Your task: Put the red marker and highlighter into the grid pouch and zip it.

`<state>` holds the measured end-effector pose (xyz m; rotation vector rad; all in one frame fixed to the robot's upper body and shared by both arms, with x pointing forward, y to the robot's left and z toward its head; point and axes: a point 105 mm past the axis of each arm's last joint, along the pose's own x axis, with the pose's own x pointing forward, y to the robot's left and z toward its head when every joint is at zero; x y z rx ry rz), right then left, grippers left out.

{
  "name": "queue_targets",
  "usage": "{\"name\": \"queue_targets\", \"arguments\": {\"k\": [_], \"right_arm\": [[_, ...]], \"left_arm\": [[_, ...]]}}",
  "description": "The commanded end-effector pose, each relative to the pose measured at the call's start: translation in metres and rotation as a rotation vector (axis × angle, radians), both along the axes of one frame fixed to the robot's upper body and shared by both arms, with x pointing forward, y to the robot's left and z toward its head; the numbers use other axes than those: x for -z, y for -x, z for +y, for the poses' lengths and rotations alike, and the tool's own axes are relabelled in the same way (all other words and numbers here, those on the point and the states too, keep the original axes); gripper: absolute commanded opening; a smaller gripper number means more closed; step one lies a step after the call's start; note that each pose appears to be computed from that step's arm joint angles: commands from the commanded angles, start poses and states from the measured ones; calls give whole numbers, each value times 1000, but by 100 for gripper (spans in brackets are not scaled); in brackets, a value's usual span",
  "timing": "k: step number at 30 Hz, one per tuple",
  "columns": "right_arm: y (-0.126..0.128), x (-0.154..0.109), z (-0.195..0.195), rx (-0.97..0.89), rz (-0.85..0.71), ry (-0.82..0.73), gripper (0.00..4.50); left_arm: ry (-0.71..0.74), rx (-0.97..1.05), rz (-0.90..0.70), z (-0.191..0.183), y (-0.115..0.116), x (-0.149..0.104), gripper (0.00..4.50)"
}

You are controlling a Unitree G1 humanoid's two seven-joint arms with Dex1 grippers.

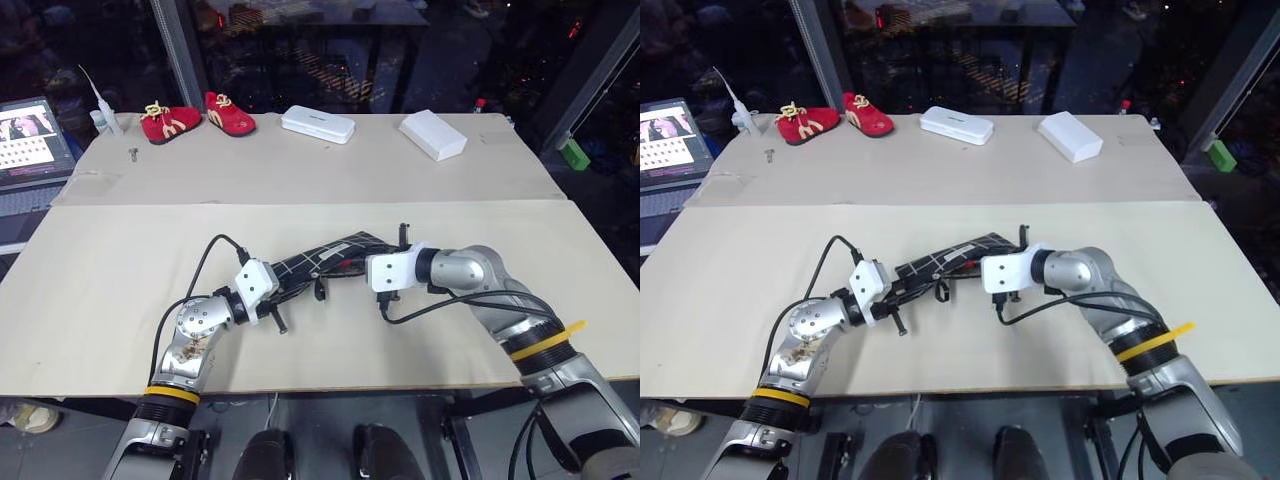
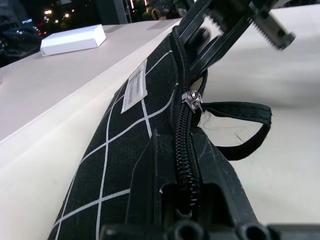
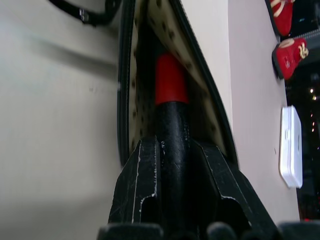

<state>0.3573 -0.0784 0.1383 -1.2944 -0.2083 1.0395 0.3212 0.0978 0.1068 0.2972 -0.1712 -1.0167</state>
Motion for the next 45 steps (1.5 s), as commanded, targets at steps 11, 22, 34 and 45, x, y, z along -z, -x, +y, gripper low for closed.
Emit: {"name": "queue_targets", "arguments": {"k": [11,22,34,45], "right_arm": [[-1,-26,39,-136,-17,-173,211],[-6,-40,-58,109,205,-325,380],[62,0,-70,262,935,-646,380],[60,16,3,301,1037,-730,380]], "left_arm": [[25,36,-47,-5,2,-17,0],[20,24,-38,-2,2,-12,0],[16,16,-37,1,0,-12,0],[16,27,-37,-2,-1,-14,0]]}}
